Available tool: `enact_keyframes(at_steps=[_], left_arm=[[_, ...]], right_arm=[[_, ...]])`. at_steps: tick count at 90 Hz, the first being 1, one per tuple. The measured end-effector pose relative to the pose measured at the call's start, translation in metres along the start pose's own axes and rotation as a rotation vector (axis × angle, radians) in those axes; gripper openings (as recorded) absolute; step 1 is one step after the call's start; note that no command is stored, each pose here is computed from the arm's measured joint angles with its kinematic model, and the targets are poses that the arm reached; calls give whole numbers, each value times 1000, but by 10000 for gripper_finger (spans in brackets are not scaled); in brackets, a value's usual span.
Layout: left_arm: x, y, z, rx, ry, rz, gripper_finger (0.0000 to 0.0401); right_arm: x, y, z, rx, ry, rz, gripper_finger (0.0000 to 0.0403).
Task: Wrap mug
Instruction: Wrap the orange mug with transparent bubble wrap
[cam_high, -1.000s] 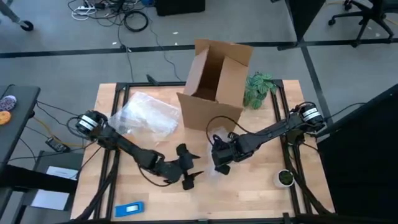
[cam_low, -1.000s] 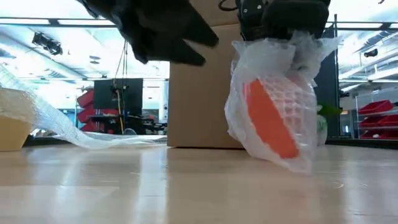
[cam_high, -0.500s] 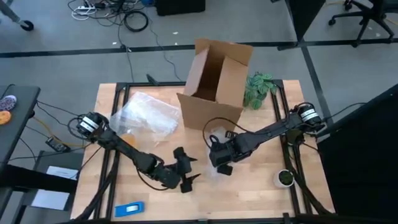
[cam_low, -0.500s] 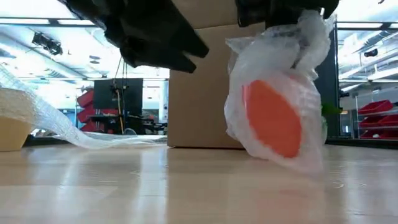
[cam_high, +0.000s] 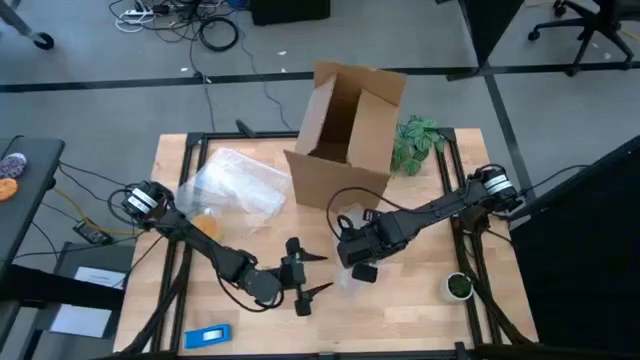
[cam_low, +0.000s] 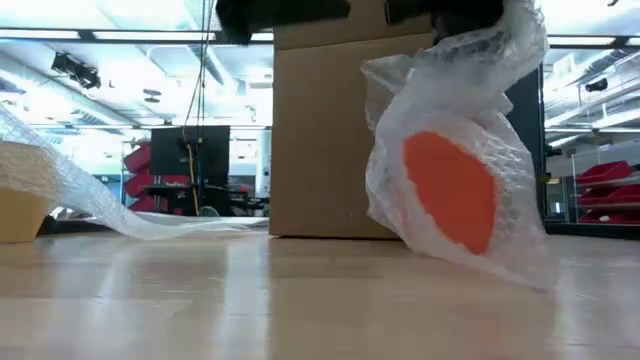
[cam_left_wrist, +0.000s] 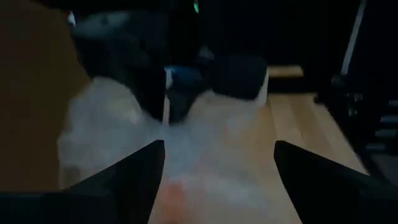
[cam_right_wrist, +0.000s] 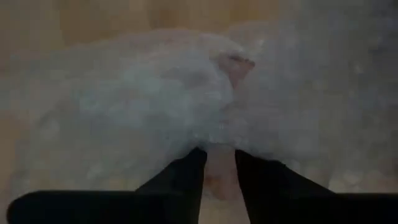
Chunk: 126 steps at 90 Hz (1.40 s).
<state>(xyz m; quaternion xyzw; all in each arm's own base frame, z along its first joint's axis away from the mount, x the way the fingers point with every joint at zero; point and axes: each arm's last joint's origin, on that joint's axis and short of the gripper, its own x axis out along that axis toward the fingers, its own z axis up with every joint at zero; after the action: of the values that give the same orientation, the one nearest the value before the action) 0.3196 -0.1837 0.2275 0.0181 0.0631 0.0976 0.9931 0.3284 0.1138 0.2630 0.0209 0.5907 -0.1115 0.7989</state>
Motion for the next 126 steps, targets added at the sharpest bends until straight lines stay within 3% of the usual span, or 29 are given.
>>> enact_keyframes(at_steps=[10,21,38,54,93,126], left_arm=[[10,5,2,-22,-66,39,289],[30,12,-14,-19,-83,81,289],[62,21,-38,-49,-83,-35,289],[83,20,-54,-42,-50,-33,289],[85,19,-63,-22,13,-23,289],[85,19,-64,-20,17,-22,289]], right_arm=[[0,0,-1,-5,9,8,75],[0,2,-1,0,38,62,75],[-14,7,4,-5,8,98,75],[-31,9,12,-22,-44,123,75],[-68,-2,8,56,41,69,75],[-91,5,15,58,-104,61,75]])
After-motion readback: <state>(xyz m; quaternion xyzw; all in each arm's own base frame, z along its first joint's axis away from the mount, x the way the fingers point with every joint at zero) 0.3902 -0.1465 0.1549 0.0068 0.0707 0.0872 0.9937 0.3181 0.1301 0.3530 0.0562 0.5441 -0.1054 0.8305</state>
